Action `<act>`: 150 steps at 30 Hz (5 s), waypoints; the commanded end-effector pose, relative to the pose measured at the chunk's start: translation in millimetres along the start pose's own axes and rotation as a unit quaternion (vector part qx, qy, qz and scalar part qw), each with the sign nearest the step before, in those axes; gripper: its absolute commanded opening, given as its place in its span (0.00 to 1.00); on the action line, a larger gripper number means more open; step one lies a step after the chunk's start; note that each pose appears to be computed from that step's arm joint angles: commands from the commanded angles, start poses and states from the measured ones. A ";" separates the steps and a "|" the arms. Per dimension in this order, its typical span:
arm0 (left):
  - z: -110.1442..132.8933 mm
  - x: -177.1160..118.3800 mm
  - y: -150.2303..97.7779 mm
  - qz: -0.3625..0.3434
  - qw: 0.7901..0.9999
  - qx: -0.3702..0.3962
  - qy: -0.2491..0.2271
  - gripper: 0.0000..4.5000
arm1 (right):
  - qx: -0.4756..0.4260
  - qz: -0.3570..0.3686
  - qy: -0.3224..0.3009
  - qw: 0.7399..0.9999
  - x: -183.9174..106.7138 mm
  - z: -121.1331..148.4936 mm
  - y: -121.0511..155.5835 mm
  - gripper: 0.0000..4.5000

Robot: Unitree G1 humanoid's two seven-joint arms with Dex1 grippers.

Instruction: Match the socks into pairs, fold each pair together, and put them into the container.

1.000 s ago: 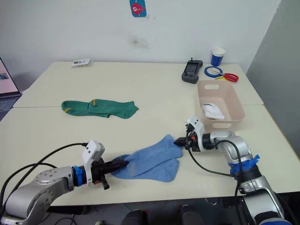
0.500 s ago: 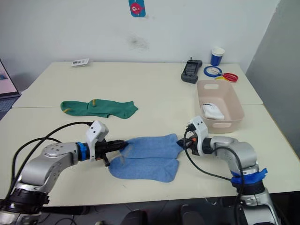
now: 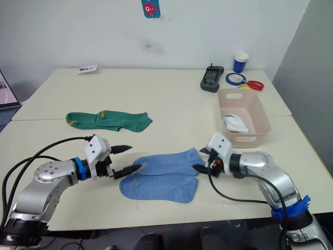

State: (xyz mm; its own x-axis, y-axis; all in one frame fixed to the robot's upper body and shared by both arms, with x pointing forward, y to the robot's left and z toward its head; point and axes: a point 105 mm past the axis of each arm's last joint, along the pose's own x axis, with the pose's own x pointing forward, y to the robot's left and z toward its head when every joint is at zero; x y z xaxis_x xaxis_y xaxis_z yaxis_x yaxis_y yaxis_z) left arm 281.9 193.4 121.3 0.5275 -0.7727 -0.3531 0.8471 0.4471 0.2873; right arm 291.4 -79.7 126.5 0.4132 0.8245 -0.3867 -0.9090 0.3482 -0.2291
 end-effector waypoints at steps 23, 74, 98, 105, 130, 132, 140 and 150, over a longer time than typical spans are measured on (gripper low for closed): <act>-7.2 31.0 -7.8 -0.022 0.994 0.109 0.024 0.00 | -0.103 0.007 0.055 0.993 20.2 -20.0 -3.0 0.11; 11.1 -17.4 -35.1 -0.125 0.984 -0.103 0.077 0.00 | 0.184 0.212 0.053 0.958 -8.7 5.1 32.2 0.00; -10.6 1.4 -3.4 -0.078 0.979 -0.147 0.117 0.00 | 0.132 0.149 0.053 0.979 17.8 0.7 -8.5 0.00; -10.1 0.9 10.5 -0.036 0.984 -0.145 0.098 0.40 | 0.139 0.097 0.029 0.985 10.0 4.8 -26.8 0.37; -23.6 -20.5 -13.1 -0.012 0.984 -0.155 0.089 0.67 | 0.195 0.072 0.033 0.978 -12.4 -23.7 24.4 0.61; -28.1 -18.1 -12.3 -0.008 0.984 -0.154 0.092 0.58 | 0.196 0.074 0.033 0.977 -11.5 -23.5 25.5 0.53; -27.9 -20.7 -12.6 -0.008 0.984 -0.160 0.084 0.03 | 0.203 0.075 0.028 0.976 -13.2 -20.3 26.7 0.00; -24.2 -33.3 -4.8 0.018 0.978 -0.194 0.076 0.01 | 0.221 0.090 0.002 0.971 -9.5 -7.0 30.6 0.00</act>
State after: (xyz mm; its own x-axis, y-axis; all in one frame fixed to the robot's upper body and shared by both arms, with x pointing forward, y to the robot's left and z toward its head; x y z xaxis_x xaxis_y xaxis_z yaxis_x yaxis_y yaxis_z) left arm 261.1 224.9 96.9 0.5132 -0.6911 -0.5090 0.7786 0.6243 -0.0627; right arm 261.1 -83.9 100.7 0.2446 0.8704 -0.4272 -0.8804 0.3840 0.2783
